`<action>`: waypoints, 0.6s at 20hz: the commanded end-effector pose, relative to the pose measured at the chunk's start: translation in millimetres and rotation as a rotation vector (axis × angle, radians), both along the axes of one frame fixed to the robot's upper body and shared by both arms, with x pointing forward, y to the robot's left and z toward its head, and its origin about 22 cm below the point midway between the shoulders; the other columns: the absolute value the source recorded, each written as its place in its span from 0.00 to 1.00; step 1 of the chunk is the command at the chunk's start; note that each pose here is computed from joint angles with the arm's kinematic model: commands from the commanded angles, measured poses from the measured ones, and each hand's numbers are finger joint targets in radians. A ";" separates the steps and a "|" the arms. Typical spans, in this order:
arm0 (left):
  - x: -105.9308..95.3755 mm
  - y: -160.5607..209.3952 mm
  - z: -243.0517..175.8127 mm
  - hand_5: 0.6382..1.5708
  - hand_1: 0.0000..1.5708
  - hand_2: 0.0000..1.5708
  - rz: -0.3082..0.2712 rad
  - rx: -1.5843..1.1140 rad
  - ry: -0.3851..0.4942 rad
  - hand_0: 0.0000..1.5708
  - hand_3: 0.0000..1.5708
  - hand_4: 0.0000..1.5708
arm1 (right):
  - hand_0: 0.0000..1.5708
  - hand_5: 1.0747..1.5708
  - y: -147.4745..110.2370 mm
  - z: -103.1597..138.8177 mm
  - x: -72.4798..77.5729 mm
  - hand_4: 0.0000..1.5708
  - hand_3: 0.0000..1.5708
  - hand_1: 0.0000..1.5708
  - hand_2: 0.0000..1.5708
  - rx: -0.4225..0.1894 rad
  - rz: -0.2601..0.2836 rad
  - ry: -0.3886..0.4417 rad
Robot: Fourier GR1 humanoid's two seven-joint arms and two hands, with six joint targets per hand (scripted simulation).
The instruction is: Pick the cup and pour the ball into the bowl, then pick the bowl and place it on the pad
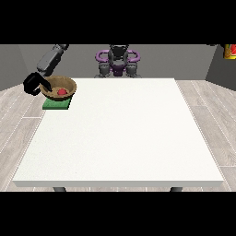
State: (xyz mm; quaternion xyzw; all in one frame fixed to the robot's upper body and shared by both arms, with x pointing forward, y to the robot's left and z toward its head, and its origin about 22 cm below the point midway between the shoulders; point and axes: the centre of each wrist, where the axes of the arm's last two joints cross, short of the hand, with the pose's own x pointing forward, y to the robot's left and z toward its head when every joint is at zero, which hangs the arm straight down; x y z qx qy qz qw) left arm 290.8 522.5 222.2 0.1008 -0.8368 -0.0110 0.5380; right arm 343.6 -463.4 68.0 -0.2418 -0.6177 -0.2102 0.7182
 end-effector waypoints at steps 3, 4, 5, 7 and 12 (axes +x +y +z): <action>-1.1 1.7 12.4 1.00 0.00 0.00 -0.006 0.005 0.004 0.00 0.00 0.76 | 0.41 0.80 -1.9 8.9 4.9 0.00 0.64 0.41 0.44 -0.062 0.049 0.070; -3.1 2.9 8.1 1.00 0.00 0.00 0.008 0.011 -0.030 0.00 0.00 0.76 | 0.12 0.76 -10.7 12.6 -0.7 0.00 0.50 0.12 0.26 -0.084 0.082 0.070; -1.1 -1.0 3.3 1.00 0.00 0.00 -0.011 0.020 -0.052 0.00 0.00 0.76 | 0.00 0.74 -4.3 18.1 7.0 0.00 0.00 0.00 0.13 -0.091 0.076 0.048; 2.2 -6.0 18.4 1.00 0.00 0.00 -0.043 0.023 -0.018 0.00 0.00 0.77 | 0.00 0.68 6.6 7.6 12.1 0.00 0.00 0.00 0.00 -0.082 0.094 0.084; 17.8 -29.1 -25.0 1.00 0.00 0.00 -0.026 -0.007 0.101 0.00 0.00 0.76 | 0.00 0.66 0.8 37.7 18.8 0.00 0.00 0.00 0.00 -0.100 0.131 0.198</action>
